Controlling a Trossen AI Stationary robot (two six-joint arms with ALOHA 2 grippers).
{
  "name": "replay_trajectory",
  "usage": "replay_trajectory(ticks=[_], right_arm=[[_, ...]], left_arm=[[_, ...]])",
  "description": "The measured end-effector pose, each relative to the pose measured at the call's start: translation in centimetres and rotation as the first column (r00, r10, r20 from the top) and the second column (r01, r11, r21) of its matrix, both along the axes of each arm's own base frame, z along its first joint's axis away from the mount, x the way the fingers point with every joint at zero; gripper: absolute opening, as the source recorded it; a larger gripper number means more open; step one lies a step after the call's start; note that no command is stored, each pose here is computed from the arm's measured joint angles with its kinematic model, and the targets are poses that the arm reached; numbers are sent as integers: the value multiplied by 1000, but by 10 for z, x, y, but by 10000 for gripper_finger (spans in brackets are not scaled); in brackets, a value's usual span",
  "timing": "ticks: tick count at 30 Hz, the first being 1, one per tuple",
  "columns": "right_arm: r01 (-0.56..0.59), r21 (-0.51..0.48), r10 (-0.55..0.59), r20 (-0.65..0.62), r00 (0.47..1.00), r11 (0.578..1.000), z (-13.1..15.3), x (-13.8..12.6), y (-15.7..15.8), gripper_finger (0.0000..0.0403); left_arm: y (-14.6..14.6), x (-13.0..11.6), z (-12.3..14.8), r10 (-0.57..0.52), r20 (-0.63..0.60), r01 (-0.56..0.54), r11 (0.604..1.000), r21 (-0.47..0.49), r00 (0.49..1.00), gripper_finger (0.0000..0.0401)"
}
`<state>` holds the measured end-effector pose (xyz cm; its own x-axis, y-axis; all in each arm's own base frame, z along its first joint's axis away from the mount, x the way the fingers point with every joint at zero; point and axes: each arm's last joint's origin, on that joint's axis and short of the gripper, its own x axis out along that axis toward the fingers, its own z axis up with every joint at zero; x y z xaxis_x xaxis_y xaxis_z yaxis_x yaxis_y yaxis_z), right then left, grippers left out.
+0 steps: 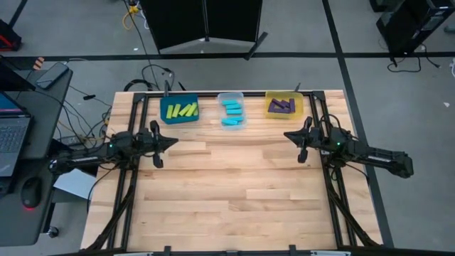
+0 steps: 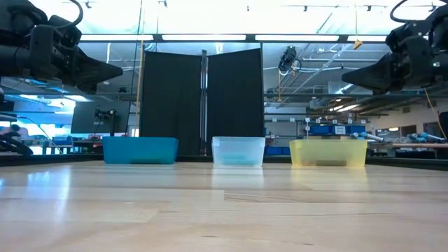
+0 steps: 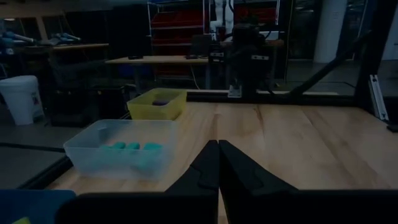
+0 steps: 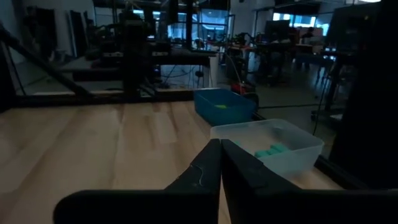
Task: Sort blocks
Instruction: Return to Home Position
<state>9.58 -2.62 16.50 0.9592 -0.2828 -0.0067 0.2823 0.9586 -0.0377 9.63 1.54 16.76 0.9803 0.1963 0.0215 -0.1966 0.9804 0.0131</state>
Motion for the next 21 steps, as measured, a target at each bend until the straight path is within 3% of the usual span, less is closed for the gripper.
replay_trajectory(ticks=[10, 15, 21], right_arm=[[68, 44, -69, 16, 997, 997, 0, 0, -2, 14], [184, 91, -187, 21, 982, 979, 0, 0, -6, 18], [190, 91, -191, 6, 981, 978, -1, 1, -6, 17]], left_arm=[[0, 0, 1, 0, 6, 0, 1000, 1, 1000, 10], [0, 0, 1, 0, 6, 0, 1000, 1, 1000, 10], [0, 0, 0, 0, 6, 0, 1000, 0, 1000, 10]])
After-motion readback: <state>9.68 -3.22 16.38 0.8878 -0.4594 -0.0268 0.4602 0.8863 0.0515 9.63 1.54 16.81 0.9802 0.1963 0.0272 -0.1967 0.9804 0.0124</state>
